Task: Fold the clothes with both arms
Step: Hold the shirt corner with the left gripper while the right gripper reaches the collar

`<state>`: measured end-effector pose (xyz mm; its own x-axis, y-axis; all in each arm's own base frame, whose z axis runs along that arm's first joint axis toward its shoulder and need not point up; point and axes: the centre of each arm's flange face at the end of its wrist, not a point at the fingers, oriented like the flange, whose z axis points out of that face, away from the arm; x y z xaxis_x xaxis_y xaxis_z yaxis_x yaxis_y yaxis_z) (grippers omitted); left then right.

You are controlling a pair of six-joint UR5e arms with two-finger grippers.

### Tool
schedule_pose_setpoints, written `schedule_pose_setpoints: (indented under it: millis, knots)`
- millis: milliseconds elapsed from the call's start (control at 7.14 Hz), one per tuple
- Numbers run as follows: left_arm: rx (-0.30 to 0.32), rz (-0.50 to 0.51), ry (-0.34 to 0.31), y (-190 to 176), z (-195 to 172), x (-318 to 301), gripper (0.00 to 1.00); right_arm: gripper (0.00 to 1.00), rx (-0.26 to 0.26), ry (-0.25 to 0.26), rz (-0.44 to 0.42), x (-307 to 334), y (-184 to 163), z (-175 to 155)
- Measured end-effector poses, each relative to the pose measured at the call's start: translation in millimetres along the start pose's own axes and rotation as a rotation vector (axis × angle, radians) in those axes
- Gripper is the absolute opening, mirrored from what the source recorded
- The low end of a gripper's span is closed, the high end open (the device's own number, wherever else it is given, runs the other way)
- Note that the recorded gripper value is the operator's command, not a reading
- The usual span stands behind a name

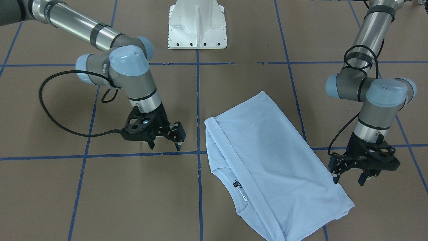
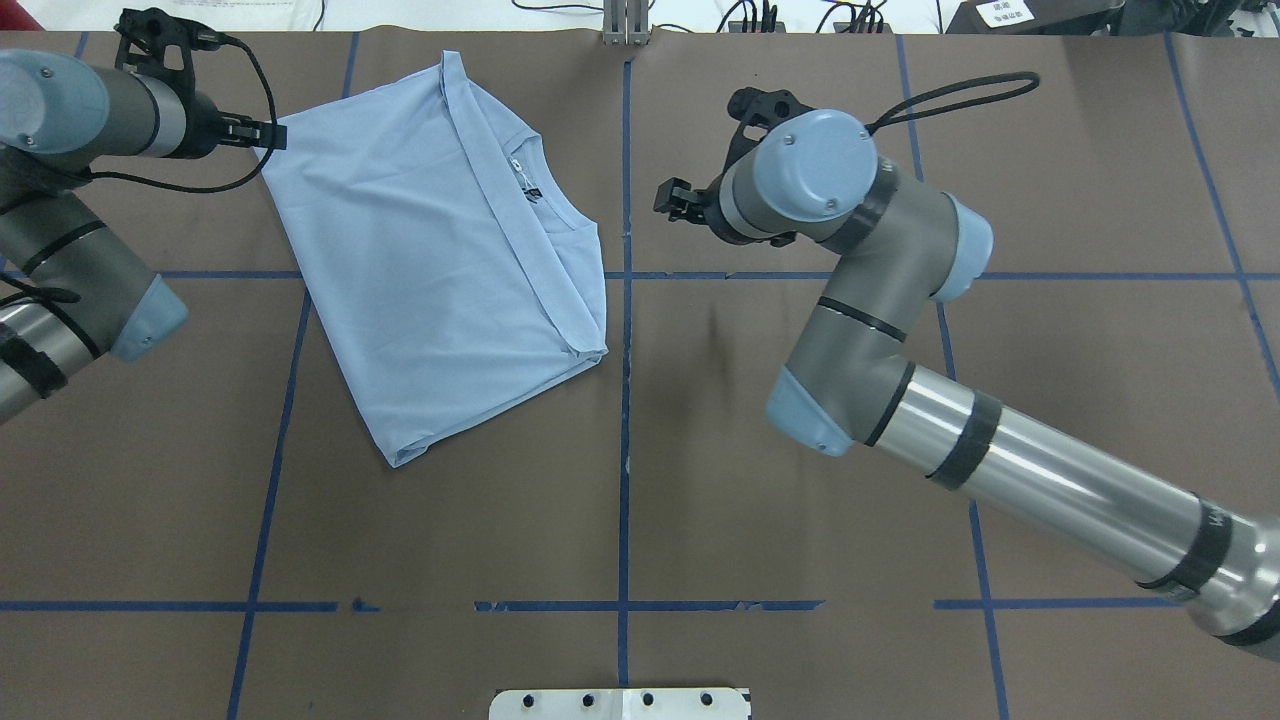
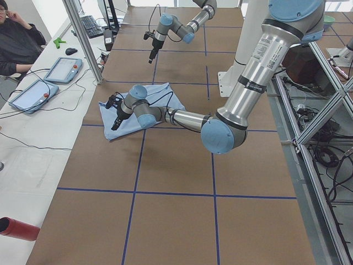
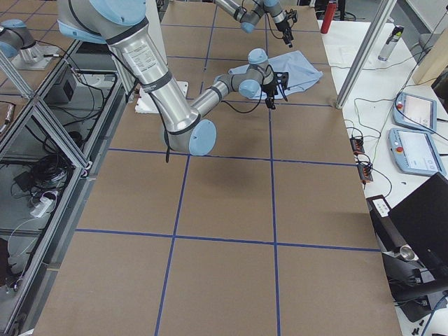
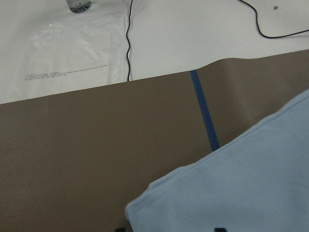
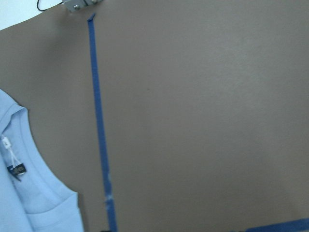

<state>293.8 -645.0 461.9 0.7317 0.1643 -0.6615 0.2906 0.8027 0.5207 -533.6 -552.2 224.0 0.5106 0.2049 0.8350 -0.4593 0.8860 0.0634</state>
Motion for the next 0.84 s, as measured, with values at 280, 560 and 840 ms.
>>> schedule_pose_setpoints:
  millis: [280,560,840]
  knots:
    - [0.008,0.002,0.034,9,-23,0,1.0,0.71,0.009,0.028,0.023,-66,32,27]
    - [0.011,0.003,0.041,12,-28,0,1.0,0.66,0.018,0.066,0.008,-103,60,50]
    - [0.011,0.003,0.041,13,-28,-1,1.0,0.59,0.029,0.098,-0.004,-114,79,65]
